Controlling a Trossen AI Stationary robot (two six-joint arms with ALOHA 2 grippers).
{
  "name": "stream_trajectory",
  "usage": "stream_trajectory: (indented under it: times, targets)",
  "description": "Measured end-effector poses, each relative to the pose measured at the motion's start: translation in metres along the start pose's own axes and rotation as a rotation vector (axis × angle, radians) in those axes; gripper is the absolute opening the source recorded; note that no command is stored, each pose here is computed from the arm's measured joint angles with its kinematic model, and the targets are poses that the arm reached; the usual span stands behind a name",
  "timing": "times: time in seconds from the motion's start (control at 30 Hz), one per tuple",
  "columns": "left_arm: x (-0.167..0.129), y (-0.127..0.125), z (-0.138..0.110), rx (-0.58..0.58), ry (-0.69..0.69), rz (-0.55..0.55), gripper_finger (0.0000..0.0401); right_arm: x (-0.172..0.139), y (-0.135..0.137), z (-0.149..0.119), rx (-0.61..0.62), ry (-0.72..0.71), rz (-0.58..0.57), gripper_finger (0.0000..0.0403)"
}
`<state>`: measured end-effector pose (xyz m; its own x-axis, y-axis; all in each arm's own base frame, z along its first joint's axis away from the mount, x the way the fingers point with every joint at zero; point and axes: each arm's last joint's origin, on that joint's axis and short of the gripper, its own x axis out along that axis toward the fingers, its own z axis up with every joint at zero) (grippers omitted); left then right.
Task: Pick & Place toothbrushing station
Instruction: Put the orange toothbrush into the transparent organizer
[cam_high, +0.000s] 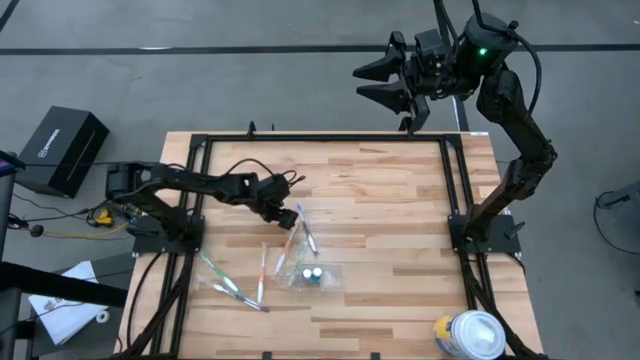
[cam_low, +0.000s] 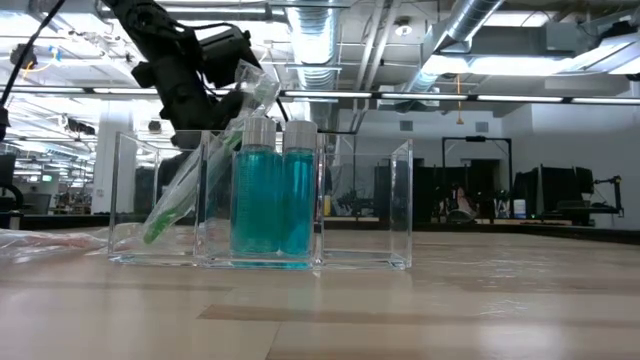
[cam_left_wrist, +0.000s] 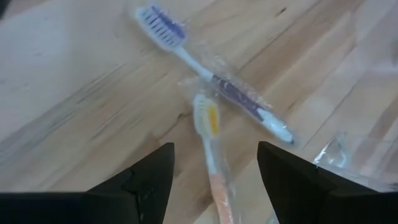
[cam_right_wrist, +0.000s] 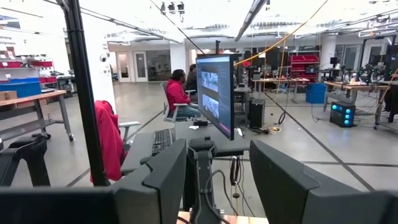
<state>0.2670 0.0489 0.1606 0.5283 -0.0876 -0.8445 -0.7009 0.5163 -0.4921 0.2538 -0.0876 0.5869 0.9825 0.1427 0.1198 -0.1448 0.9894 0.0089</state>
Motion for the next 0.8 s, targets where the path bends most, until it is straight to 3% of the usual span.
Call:
stream_trajectory:
  times: [0.8]
  targets:
    - [0.042,0.001,0.006,0.002,0.068,-0.039,0.0219,0.001,-0.001,-0.001,0.001,0.002,-0.002,0.0169]
